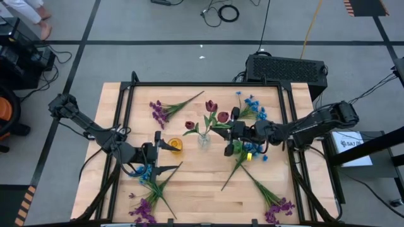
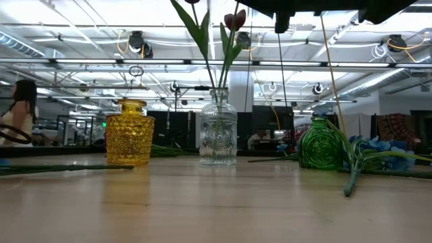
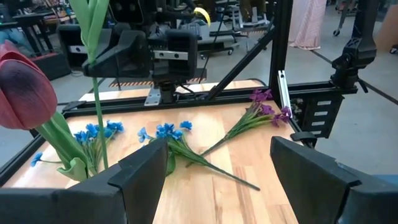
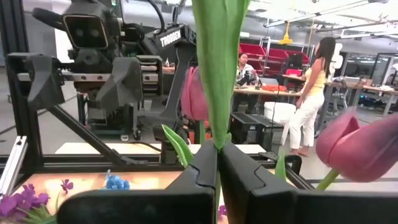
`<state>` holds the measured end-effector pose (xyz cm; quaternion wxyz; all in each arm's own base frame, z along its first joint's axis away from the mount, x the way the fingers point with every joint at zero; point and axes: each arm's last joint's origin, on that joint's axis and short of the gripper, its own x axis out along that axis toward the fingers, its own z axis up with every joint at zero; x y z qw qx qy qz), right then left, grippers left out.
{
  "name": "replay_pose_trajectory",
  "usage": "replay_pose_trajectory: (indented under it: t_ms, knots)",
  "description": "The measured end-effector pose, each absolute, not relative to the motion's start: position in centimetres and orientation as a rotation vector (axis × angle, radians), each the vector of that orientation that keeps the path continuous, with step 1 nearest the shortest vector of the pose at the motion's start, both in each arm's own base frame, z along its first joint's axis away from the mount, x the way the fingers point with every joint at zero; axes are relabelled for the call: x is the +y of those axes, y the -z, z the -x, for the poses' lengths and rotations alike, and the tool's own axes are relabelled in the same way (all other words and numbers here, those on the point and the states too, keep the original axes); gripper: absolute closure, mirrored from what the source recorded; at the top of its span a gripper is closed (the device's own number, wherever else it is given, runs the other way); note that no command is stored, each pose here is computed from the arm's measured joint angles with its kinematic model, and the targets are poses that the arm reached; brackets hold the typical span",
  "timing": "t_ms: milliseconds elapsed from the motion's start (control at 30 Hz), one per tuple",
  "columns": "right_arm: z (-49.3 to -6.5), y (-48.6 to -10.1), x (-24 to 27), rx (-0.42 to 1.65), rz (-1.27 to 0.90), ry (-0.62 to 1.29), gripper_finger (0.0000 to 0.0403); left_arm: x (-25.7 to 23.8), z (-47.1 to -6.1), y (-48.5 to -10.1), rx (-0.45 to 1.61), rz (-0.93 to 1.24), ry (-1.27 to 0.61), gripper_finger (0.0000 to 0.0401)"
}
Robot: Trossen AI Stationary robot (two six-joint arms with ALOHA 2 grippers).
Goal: Sort flowers into vase by color
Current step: Put the red tulip into the transparent vase, then adjust the green vase
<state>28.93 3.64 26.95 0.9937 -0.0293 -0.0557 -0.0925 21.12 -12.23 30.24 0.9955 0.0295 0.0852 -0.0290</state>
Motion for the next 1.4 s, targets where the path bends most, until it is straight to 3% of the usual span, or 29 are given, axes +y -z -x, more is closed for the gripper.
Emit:
replay_pose_trajectory:
  t_ms: [400, 967, 1400]
  knots:
    - [-29.3, -26.3, 3.5, -0.08, 0.067, 0.17, 0.0386, -12.2, -21.1, -30.2, 0.171, -0.06, 0.058, 0.0111]
    - [-28.6, -26.3, 3.4, 0.001, -0.041, 0.162, 0.0244, -12.2, -21.1, -30.0, 0.196, -0.076, 0.057, 0.0111]
    - [-23.8, -28.7, 2.9, 0.145, -0.135, 0.167, 0.0154, -12.2, -21.0, -29.8, 0.209, -0.084, 0.05, 0.0111]
